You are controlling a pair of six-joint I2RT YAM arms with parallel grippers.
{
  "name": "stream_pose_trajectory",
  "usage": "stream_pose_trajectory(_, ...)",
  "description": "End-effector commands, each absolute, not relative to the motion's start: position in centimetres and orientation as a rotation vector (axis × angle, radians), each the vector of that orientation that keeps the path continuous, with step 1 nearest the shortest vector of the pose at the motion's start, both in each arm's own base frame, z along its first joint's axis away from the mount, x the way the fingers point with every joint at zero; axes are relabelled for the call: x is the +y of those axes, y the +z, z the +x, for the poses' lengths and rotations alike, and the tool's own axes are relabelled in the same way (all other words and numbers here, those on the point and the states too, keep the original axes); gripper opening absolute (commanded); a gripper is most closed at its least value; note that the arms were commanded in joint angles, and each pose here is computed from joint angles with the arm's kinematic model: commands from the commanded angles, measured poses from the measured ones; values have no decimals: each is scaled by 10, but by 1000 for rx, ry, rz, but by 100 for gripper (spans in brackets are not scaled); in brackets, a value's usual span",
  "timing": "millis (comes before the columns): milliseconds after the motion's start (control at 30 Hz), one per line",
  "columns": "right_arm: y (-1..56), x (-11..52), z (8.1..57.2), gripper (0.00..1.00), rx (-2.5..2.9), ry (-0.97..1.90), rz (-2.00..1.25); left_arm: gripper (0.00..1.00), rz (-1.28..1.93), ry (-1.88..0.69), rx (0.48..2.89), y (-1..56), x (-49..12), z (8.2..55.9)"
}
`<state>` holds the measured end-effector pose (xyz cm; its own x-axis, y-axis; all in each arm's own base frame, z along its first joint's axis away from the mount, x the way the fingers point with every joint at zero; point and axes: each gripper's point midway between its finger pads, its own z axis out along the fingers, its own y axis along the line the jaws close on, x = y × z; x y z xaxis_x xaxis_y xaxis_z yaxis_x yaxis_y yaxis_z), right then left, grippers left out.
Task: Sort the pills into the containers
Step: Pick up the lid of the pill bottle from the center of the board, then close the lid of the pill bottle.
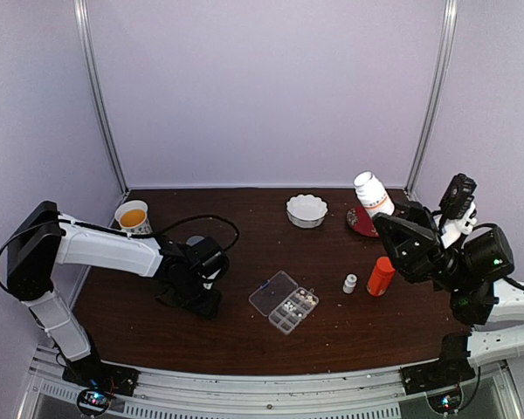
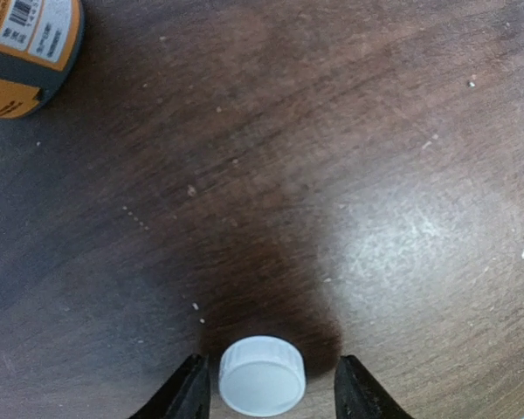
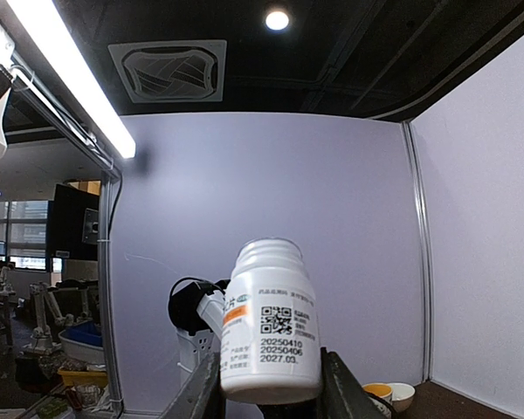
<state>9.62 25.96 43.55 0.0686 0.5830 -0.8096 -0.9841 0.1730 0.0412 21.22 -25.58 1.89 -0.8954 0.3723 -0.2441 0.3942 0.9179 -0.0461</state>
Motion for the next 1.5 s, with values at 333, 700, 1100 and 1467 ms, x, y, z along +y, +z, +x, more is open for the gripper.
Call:
stream_pose_trajectory(333, 433, 257, 101, 0, 824, 1281, -609, 30, 572, -53, 2830, 28, -252, 219)
stream_pose_trajectory(700, 421, 266, 103, 0, 869, 1265, -652, 27, 623, -255, 2728, 104, -280, 218)
stream_pose_trajectory(1100, 394, 293, 100, 0, 919, 1329, -755, 26, 708, -1295, 2087, 350, -350, 172)
stream_pose_trajectory(1467, 408, 329, 95, 0, 883, 1431, -814, 24, 795, -1668, 1795, 413, -370, 137)
